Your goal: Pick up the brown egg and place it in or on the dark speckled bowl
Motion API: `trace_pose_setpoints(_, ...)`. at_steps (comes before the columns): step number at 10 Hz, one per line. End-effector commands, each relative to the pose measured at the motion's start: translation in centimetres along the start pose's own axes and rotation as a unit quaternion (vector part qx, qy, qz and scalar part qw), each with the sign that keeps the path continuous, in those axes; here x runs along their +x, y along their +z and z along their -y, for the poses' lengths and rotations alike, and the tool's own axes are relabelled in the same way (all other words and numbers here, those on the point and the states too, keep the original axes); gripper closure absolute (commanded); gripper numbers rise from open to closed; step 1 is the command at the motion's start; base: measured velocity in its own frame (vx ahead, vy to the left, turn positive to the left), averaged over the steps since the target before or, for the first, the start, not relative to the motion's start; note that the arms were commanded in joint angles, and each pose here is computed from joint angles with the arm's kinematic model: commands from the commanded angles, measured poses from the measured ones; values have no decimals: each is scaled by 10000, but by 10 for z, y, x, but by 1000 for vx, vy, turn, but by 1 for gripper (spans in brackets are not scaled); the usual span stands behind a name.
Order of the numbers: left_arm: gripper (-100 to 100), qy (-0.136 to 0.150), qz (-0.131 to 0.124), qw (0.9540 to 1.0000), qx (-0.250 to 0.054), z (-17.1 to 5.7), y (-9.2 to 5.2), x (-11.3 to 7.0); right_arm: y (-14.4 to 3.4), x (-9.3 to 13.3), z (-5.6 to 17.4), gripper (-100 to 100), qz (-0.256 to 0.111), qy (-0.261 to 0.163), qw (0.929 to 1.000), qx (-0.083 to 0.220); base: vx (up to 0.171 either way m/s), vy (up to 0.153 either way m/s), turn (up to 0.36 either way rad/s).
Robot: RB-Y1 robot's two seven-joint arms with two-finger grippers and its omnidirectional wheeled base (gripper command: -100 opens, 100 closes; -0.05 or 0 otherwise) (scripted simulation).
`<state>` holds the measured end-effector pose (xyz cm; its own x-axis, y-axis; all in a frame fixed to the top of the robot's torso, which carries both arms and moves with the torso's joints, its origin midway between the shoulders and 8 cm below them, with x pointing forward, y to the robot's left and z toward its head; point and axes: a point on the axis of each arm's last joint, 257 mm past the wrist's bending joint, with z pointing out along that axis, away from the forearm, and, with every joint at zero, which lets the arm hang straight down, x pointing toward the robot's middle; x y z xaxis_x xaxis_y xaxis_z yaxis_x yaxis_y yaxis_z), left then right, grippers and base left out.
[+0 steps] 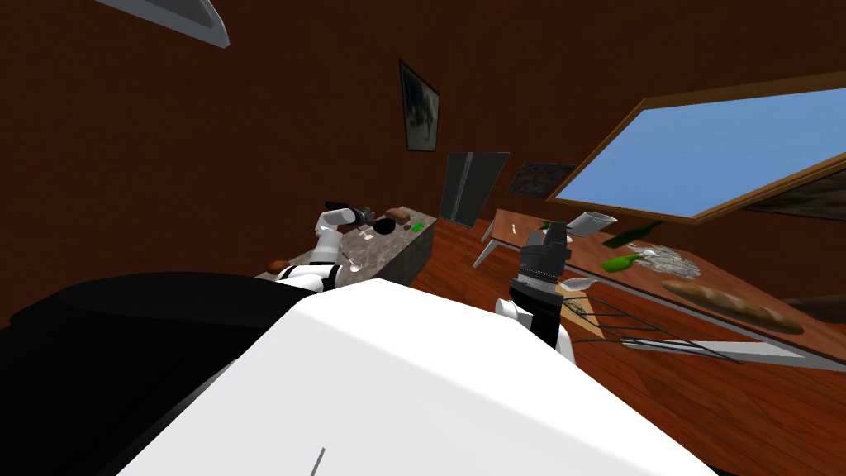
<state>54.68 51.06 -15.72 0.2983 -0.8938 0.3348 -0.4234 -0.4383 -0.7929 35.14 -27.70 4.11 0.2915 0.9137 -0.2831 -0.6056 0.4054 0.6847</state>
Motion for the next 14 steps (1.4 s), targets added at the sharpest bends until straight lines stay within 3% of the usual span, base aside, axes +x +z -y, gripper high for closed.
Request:
trace_pose_setpoints(1, 100, 6, -81, 10000, -20, -6, 5, 2, 0, 0, 0, 0, 0, 0, 10000, 0, 57, 104, -139)
trace_pose_setpoints(4, 100, 2, -157, 9999, -48, -12, 10, 6, 0, 0, 0, 0, 0, 0, 10000, 0, 73, 79, -118)
trace_pose_setpoints(5, -100, 17, -168, 9998, -39, -12, 10, 6, 0, 0, 0, 0, 0, 0, 10000, 0, 9, 8, 0)
trace_pose_setpoints(9, -100, 17, -168, 9999, -39, -12, 10, 6, 0, 0, 0, 0, 1, 1, 10000, 0, 0, 0, 0)
trace_pose_setpoints(10, 0, 17, -168, 9999, -39, -12, 10, 6, 0, 0, 0, 0, 1, 1, 10000, 0, 0, 0, 0)
trace_pose_setpoints(11, -100, -10, -130, 9999, -8, 6, 0, 4, 0, 0, 0, 0, 1, 1, 10000, 0, -15, -10, -88)
trace_pose_setpoints(14, -100, -54, -65, 10000, 47, 34, -19, 1, 0, 0, 0, 0, 1, 2, 10000, 0, -30, -19, -65)
